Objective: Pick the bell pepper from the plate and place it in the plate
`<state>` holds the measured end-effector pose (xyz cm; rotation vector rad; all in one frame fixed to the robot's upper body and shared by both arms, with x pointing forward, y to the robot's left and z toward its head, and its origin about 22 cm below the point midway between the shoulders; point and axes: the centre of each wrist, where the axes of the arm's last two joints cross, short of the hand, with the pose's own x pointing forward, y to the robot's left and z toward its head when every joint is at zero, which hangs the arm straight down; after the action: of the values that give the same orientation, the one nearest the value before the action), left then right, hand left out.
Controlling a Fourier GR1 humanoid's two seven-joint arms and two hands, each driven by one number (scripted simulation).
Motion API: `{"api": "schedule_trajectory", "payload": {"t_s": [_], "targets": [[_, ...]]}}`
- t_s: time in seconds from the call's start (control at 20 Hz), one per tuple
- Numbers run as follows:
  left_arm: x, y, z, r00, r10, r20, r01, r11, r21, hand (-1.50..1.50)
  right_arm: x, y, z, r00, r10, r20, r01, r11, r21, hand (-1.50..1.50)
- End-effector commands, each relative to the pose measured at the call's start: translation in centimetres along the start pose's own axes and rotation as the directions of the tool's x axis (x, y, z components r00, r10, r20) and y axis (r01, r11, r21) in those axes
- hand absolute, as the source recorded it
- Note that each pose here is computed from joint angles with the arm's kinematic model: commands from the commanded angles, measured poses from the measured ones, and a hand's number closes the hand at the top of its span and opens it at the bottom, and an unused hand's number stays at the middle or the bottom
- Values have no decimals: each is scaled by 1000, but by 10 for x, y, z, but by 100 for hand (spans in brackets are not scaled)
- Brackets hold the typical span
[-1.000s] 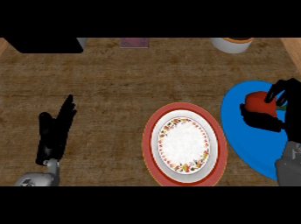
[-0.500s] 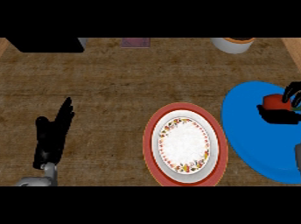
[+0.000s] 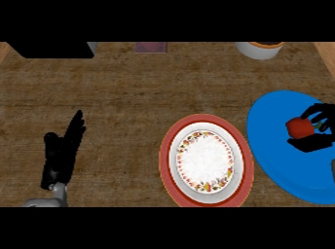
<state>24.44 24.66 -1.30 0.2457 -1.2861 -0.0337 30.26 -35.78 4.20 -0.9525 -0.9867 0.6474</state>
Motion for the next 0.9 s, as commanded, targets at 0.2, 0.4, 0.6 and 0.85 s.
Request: {"api": "schedule_trajectory", "payload": {"t_s": [0.2, 0.4, 0.6, 0.85], "targets": [[-3, -4, 0, 1000, 2, 3, -3, 1000, 10, 0, -21, -27, 2, 943, -210, 257, 214, 977, 14, -150], [-4, 11, -7, 1000, -3, -16, 3, 1000, 20, 0, -2, -21, 7, 789, -501, 356, 547, 836, -33, -150], [6, 10, -4, 1000, 12, -20, -12, 1000, 12, 0, -41, -38, 9, 679, -642, 356, 695, 718, -31, -150], [10, 1, -4, 1000, -16, 7, 16, 1000, 19, 0, -73, -70, 20, 633, -680, 369, 721, 692, 37, -150]]}}
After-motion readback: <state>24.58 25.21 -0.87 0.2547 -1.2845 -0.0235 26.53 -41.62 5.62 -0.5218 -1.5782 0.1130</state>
